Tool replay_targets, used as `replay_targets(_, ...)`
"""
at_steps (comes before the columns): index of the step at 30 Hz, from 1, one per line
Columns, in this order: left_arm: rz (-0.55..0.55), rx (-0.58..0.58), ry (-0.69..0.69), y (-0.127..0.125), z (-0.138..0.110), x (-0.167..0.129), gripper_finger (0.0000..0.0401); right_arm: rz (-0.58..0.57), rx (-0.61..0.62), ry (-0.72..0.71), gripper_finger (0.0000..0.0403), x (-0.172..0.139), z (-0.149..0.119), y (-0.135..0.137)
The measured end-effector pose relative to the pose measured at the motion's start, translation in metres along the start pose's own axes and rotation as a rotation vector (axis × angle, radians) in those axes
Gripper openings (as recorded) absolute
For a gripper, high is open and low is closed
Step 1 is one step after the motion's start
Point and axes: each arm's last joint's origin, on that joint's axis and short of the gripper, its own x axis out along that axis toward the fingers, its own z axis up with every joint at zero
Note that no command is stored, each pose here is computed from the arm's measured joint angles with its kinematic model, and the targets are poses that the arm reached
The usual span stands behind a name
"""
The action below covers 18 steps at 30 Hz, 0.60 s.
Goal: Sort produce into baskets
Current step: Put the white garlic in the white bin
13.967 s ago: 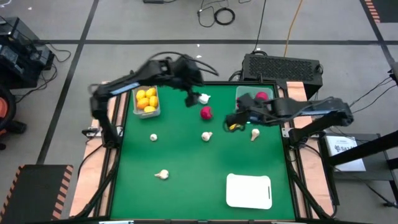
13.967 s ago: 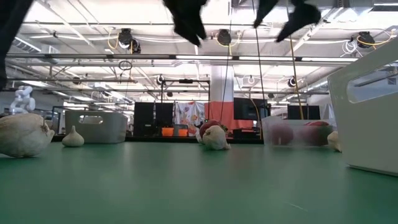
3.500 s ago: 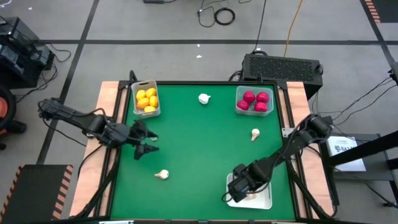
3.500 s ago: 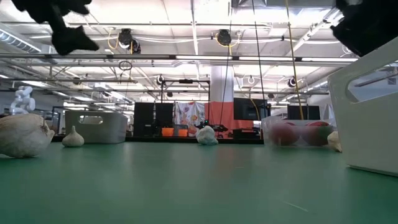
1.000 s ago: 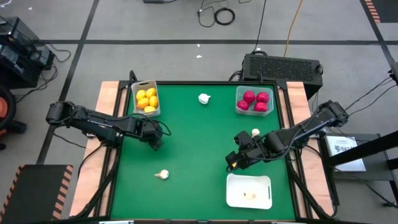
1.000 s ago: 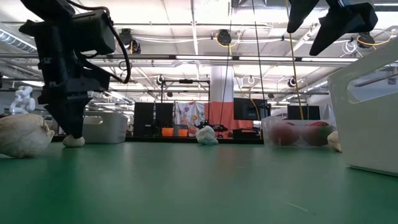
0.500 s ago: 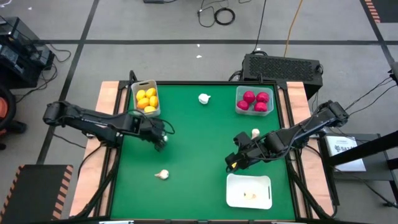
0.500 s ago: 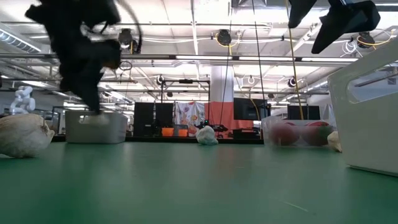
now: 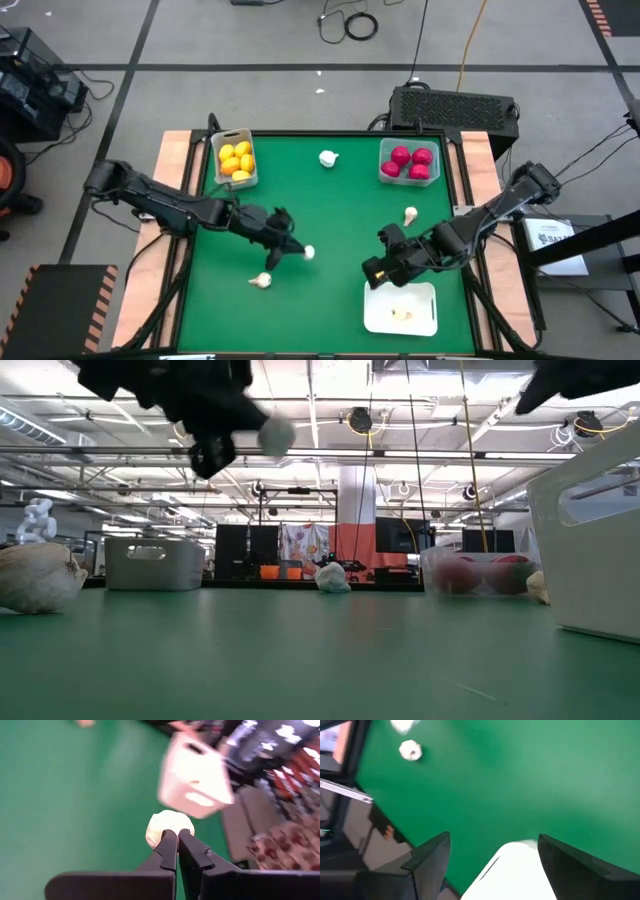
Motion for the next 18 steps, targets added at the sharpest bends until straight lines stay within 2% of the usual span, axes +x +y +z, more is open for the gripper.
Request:
replay_targets(5,-0.158,0.145,-0.107,-0.021,-0.006,0.024,0.0006,0.056,0.086,0.044,0.0290,-0.006,-0.020,0.004)
replay_targets(9,-0.204,0.216,-0.126,-0.038,-0.002,0.049,0.0006,0.081,0.122,0.086,0.0290,-0.012,-0.039,0.004)
replay_targets(15,-0.258,0.256,-0.102,-0.069,0.014,0.098,0.0006,0.045,0.003,0.100,0.0290,-0.022,-0.063,-0.007)
replay_targets(18,-0.204,0.248,-0.141,-0.077,0.024,0.121,0.0005,0.003,-0.097,0.112,0.0290,-0.034,-0.070,-0.018)
